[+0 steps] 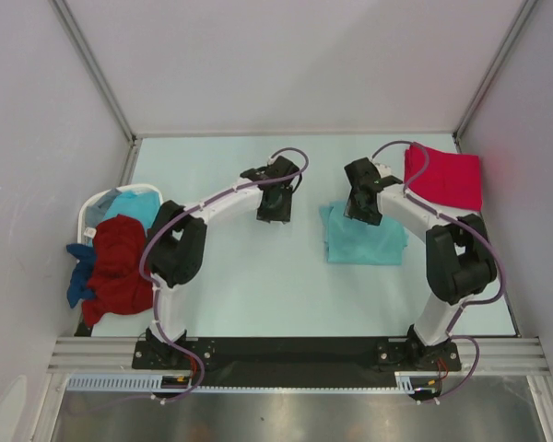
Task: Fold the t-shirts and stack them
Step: Put the neatly folded tshirt into the corner of the board with both arms
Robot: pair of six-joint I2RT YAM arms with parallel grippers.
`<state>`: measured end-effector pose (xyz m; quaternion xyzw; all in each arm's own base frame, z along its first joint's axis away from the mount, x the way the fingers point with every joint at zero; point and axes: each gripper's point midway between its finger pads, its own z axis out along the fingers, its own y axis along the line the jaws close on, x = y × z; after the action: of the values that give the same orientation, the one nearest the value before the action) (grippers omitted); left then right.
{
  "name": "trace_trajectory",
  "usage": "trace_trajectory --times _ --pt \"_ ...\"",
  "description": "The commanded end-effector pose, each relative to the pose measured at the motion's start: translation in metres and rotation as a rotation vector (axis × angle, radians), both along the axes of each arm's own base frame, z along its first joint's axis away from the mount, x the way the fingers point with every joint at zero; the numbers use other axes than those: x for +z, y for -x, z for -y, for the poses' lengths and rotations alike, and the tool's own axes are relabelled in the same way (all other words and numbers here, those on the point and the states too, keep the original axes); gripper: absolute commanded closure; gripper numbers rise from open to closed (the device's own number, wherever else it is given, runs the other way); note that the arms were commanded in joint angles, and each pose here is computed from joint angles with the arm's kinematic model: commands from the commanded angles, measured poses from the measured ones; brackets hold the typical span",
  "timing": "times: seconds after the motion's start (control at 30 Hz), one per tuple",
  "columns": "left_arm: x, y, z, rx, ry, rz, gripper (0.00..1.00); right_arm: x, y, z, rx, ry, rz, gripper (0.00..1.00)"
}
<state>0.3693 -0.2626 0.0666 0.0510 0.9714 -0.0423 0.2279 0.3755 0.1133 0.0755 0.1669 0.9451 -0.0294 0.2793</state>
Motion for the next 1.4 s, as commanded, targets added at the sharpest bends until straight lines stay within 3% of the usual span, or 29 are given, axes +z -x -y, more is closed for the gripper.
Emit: trace_trajectory --times 0.0,0.57,0.83,0.97,1.1,1.2,1.37 --pt "0.032 -0.006 0.006 0.019 0.072 0.087 0.50 0.002 -0.007 -0.017 0.046 -0.020 0.018 0.45" --pt "0.001 0.003 -0.001 0.041 0.072 0.021 0.50 -0.038 0.003 -0.028 0.091 -0.028 -0.084 0.44" --pt "-0.002 0.005 -0.006 0.050 0.064 0.014 0.51 -0.035 0.000 -0.025 0.093 -0.030 -0.083 0.44" --pt "0.026 0.003 -0.013 0.060 0.063 0.075 0.52 0.004 -0.006 -0.018 0.073 -0.010 0.033 0.45" --pt "0.104 -0.002 -0.036 0.078 0.042 0.248 0.52 0.085 -0.013 -0.006 0.033 0.009 0.228 0.43" --pt "0.156 0.003 -0.060 0.094 0.018 0.374 0.51 0.118 -0.013 -0.001 0.024 0.014 0.302 0.43" --pt "0.206 0.018 -0.103 0.144 -0.036 0.520 0.49 0.158 -0.007 0.005 0.011 0.001 0.365 0.42"
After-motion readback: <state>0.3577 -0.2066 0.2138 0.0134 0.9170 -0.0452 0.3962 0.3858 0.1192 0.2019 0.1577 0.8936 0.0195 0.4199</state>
